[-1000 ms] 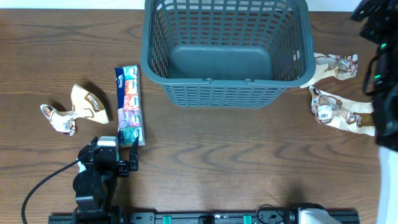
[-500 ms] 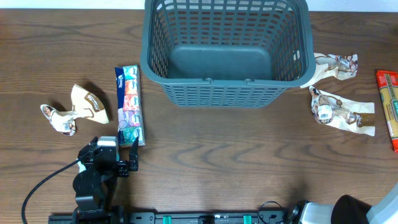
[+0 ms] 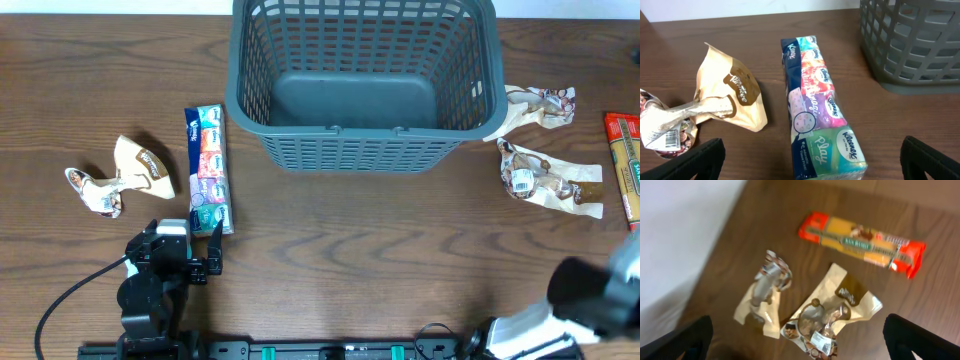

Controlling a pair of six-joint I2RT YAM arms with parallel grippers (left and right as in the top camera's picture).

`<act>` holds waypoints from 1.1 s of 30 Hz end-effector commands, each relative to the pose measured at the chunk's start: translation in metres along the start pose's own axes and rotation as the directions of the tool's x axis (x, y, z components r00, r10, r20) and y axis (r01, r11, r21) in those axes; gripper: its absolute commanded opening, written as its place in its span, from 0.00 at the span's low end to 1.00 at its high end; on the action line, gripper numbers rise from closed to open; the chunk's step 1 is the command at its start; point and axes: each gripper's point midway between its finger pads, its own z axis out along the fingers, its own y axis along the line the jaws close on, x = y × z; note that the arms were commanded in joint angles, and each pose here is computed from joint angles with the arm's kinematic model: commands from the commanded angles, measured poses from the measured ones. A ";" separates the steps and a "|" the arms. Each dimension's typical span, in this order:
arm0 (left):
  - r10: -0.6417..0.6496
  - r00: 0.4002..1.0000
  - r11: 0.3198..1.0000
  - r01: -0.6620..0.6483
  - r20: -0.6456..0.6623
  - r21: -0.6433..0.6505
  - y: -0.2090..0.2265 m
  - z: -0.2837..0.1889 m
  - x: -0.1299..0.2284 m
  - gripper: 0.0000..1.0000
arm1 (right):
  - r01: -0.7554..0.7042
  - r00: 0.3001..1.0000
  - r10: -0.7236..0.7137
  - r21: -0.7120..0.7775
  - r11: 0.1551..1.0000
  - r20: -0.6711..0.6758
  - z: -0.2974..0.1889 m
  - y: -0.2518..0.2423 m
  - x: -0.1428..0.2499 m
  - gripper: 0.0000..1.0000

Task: Pack container
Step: 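Lower the right gripper onto the brown snack bag and close on it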

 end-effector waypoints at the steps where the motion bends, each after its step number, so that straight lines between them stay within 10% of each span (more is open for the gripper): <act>1: -0.017 1.000 1.000 0.017 -0.023 0.004 -0.001 0.002 0.009 0.99 | -0.067 0.993 0.076 0.104 0.992 -0.088 0.048 -0.004 0.016 0.99; 11: -0.017 1.000 1.000 0.017 -0.023 0.004 -0.001 0.002 0.009 0.99 | -0.270 0.890 0.408 0.486 0.831 -0.203 0.100 -0.048 0.083 0.99; 33: -0.017 1.000 1.000 0.017 -0.023 0.003 -0.001 0.002 0.009 0.99 | -0.089 0.874 0.283 0.444 0.892 -0.395 0.197 -0.062 0.166 0.99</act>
